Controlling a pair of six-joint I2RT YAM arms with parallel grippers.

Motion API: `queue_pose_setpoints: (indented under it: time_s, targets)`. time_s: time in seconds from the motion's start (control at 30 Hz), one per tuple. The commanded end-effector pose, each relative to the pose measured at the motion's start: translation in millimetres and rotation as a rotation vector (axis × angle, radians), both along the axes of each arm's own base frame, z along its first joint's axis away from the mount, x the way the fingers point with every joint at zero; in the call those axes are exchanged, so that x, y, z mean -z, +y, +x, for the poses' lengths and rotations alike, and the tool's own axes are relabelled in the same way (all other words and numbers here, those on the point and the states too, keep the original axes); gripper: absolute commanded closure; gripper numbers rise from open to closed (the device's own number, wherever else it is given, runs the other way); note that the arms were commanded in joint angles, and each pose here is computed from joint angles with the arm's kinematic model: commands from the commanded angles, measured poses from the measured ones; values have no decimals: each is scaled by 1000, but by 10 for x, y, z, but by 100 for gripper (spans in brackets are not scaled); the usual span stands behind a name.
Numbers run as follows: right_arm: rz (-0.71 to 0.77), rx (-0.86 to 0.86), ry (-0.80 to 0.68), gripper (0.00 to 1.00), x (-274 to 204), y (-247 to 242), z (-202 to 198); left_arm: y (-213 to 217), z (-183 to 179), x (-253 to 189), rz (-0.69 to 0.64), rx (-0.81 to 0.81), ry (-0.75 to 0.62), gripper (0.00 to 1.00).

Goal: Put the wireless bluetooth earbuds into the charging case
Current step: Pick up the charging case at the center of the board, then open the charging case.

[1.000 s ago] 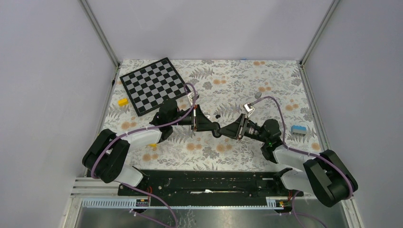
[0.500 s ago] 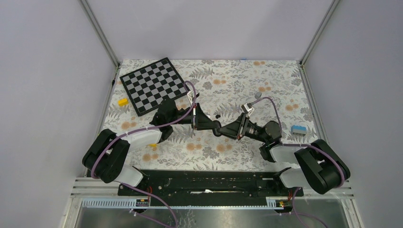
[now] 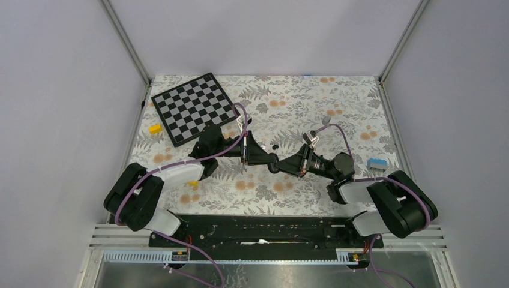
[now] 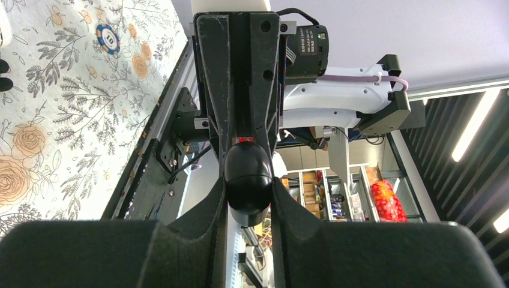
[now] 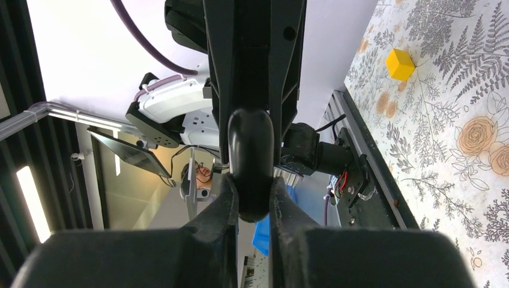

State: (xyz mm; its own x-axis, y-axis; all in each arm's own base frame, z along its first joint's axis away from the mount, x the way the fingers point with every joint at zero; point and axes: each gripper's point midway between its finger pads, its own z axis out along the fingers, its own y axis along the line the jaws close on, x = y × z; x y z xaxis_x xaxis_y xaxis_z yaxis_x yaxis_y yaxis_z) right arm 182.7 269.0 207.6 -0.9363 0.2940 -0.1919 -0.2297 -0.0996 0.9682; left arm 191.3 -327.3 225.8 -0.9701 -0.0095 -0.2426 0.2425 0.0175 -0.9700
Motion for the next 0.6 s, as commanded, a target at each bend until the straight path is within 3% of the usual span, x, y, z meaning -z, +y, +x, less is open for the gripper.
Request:
queue_pose_setpoints:
  time_s: [0.0,0.07,0.2,0.33,0.57]
  targets:
    - [72,-13,-142,100,-262,-34,-68,-15,-7,-191,-55,24,-103,97]
    - [73,-5,-136,100,-255,-38,-60,-11,-11,-212,-58,22,-108,85]
    - [80,16,-136,100,-276,-50,-40,6,6,-231,-50,2,-119,49]
    - [87,58,-113,100,-260,-69,18,56,86,-236,-9,-71,-152,23]
    - [85,162,-57,100,-167,-144,123,191,339,-104,145,-294,-177,5]
